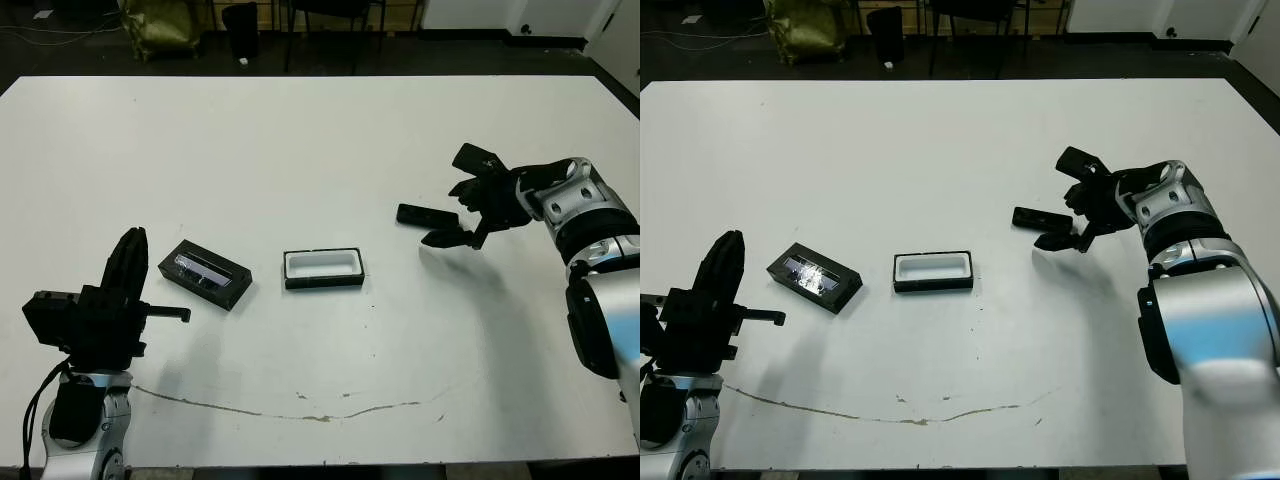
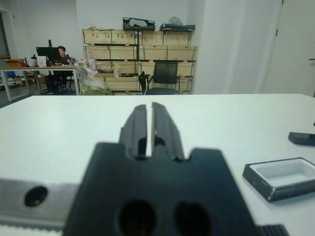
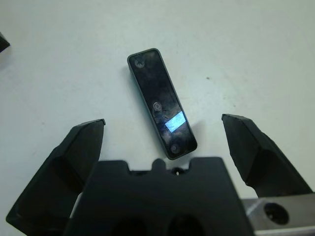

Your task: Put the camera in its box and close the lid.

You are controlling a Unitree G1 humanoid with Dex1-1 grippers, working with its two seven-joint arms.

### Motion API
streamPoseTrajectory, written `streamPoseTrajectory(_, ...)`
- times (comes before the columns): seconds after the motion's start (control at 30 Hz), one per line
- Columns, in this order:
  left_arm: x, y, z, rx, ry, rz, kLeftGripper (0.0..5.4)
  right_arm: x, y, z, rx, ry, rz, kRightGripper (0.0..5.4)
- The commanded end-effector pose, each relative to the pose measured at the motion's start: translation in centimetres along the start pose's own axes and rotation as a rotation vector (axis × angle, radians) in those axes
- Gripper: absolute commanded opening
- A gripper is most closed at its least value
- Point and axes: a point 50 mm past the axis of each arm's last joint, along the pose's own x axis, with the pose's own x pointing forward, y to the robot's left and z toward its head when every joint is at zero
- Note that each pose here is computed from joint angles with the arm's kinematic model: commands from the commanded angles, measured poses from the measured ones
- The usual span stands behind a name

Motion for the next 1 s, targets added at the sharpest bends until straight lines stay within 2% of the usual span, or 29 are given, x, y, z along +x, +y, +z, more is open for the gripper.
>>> streamPoseTrajectory(0.03,-0.3,0.3,-0.3,0.009,0.036,-0.001,0.00,1.4,1.1,-1.5,0.054,0.019,0.013,5.27)
streamPoseTrajectory(0.23,-0.3,0.3,-0.3,0.015,0.032,-0.007,0.00,2.5,2.0,-2.6,0.112,0.007,0.009,5.40)
streamPoseTrajectory(0.33,-0.2,0.2,-0.3,0.021,0.026,-0.017,0.00,3.0,2.4,-3.3,0.187,-0.007,0.006,5.05)
streamPoseTrajectory(0.4,-0.1,0.2,-0.4,0.026,0.027,-0.016,0.00,3.3,2.8,-3.7,0.217,-0.012,0.013,4.61)
streamPoseTrajectory(0.53,-0.1,0.2,-0.4,0.026,0.027,-0.016,0.00,3.9,3.2,-4.2,0.159,0.032,-0.020,3.72)
streamPoseTrajectory(0.6,0.0,0.3,-0.4,0.027,0.025,-0.014,0.00,4.0,3.4,-4.4,0.171,0.024,-0.006,3.37)
streamPoseTrajectory(0.67,0.0,0.3,-0.4,0.023,0.024,-0.018,0.00,4.0,3.5,-4.4,0.194,0.001,0.002,3.36)
streamPoseTrajectory(0.77,0.1,0.3,-0.4,0.022,0.014,-0.027,0.00,3.9,3.3,-4.4,0.110,0.014,-0.004,3.36)
streamPoseTrajectory(0.87,0.1,0.2,-0.5,0.023,0.012,-0.028,0.00,3.8,3.3,-4.5,0.118,0.036,0.004,3.36)
streamPoseTrajectory(1.0,0.1,0.1,-0.3,0.034,0.013,-0.030,0.00,3.4,3.0,-4.1,-0.012,0.063,0.025,3.36)
